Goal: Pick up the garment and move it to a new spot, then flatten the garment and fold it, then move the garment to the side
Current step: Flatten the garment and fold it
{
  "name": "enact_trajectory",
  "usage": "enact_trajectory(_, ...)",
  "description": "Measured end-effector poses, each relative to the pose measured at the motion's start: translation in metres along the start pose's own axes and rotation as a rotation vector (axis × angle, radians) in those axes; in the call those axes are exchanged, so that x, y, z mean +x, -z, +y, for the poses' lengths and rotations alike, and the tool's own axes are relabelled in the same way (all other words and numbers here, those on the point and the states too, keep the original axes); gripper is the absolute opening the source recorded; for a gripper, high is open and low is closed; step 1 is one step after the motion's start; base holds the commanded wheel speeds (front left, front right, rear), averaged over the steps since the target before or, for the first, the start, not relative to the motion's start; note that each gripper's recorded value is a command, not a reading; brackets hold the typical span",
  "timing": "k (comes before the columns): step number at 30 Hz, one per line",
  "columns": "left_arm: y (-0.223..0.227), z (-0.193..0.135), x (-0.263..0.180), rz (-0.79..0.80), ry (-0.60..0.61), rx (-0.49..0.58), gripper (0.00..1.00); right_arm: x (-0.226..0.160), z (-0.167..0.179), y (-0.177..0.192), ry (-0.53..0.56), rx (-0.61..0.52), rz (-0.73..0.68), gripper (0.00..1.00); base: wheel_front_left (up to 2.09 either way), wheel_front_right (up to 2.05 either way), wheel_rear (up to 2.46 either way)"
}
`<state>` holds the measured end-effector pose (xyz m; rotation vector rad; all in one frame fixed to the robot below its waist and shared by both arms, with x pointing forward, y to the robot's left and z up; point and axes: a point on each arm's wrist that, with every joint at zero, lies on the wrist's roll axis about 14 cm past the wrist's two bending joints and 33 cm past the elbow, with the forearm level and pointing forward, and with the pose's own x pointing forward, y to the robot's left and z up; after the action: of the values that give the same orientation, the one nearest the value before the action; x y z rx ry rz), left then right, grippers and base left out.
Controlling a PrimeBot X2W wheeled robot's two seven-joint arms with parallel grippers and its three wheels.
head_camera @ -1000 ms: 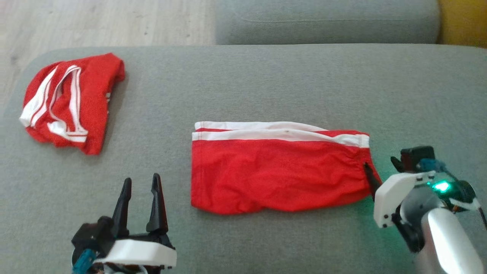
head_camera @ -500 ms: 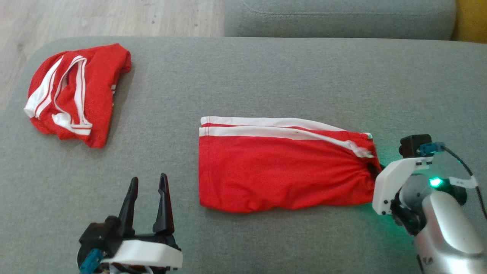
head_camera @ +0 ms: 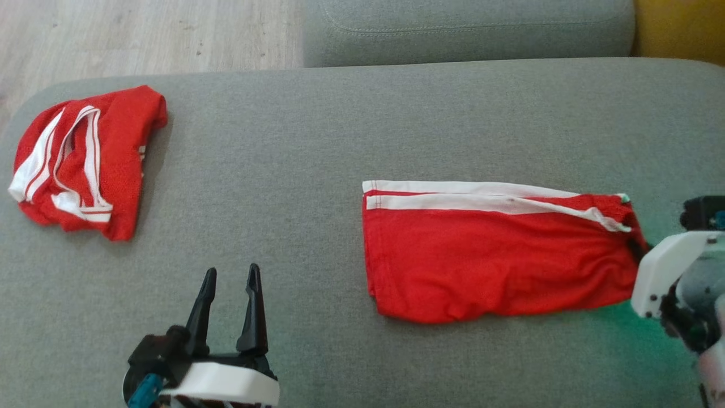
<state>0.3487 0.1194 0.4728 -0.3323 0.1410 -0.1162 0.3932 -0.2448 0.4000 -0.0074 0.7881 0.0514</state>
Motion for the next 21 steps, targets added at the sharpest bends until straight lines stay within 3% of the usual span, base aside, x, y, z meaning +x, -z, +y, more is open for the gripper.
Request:
enact_trajectory(2, 0.001, -0.002, 0.000, 0.002, 0.006, 0.000, 1.00, -0.004, 0.008, 0.005, -0.031, 0.010, -0.001, 0.00, 0.00, 0.00, 0.00)
enact_trajectory(11, 0.002, -0.006, -0.002, 0.010, 0.018, 0.001, 1.00, -0.029, 0.129, -0.038, -0.373, 0.029, -0.153, 0.00, 0.00, 0.00, 0.00)
enact_trajectory(17, 0.001, 0.001, -0.007, 0.007, -0.007, -0.001, 1.00, -0.031, 0.194, -0.032, -0.521, 0.026, -0.124, 0.00, 0.00, 0.00, 0.00)
enact_trajectory(21, 0.002, 0.005, -0.009, 0.008, -0.022, -0.003, 1.00, -0.026, 0.214, -0.025, -0.557, 0.021, -0.090, 0.00, 0.00, 0.00, 0.00)
